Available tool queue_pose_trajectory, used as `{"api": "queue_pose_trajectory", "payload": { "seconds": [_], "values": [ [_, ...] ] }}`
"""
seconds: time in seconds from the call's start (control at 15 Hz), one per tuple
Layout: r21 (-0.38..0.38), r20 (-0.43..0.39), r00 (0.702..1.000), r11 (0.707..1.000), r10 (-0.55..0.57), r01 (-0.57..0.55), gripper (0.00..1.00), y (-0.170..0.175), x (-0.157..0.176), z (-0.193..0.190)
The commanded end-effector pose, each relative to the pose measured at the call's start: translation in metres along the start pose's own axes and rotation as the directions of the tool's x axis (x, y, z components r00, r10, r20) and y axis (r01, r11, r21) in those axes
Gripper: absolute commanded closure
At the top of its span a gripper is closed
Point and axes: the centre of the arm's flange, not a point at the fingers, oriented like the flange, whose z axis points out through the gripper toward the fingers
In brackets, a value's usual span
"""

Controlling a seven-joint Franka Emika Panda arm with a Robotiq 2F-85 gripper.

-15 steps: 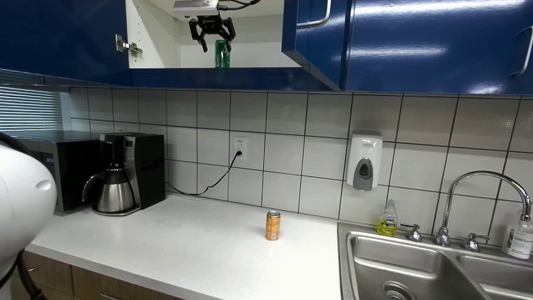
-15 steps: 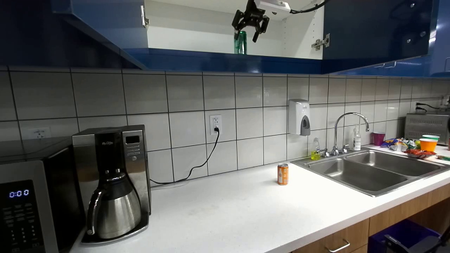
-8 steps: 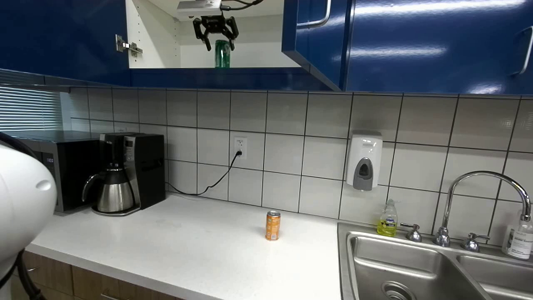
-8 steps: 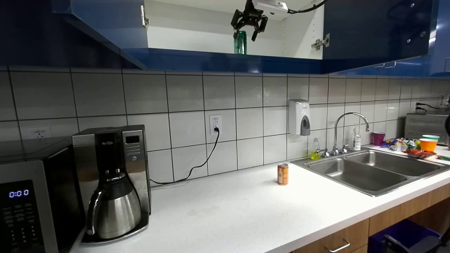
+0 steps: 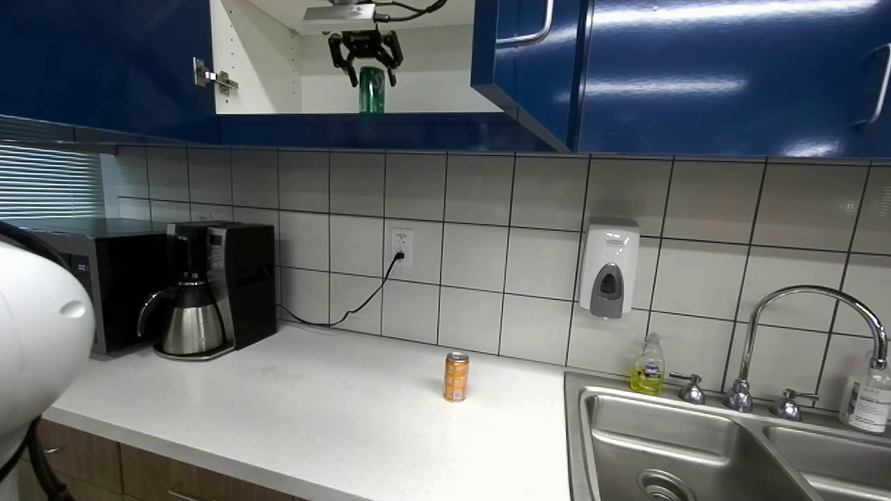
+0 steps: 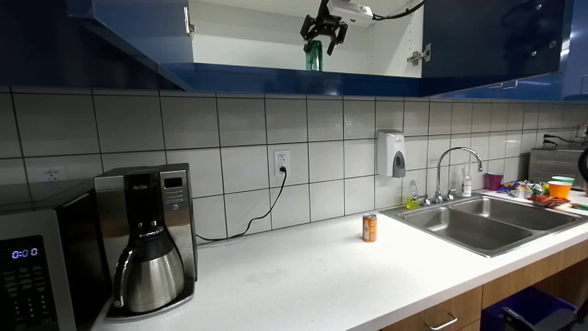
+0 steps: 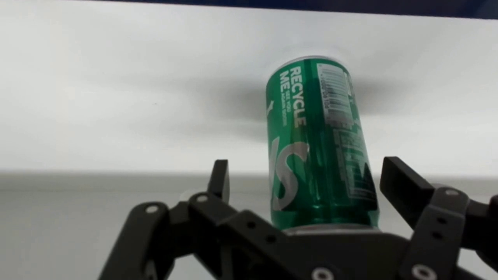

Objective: Remove the green can from the open upper cabinet then place it on the counter.

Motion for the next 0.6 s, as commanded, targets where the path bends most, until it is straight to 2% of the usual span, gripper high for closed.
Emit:
{"api": "queue_pose_trajectory", "payload": {
  "seconds": [0.0, 0.27, 0.4, 0.53],
  "values": [
    [-0.019, 0.006, 1.0, 1.0, 0.006, -0.006, 0.0, -0.0023, 0.0143, -0.0008],
    [-0.017, 0.003, 1.0, 1.0, 0.005, -0.005, 0.0, -0.0044, 0.0157, 0.0003],
    [-0.016, 0.003, 1.0, 1.0, 0.001, -0.001, 0.28, -0.0063, 0.0152, 0.0022],
    [-0.014, 0.006, 1.0, 1.0, 0.001, 0.0, 0.44, -0.0079, 0.0145, 0.0049]
  ]
}}
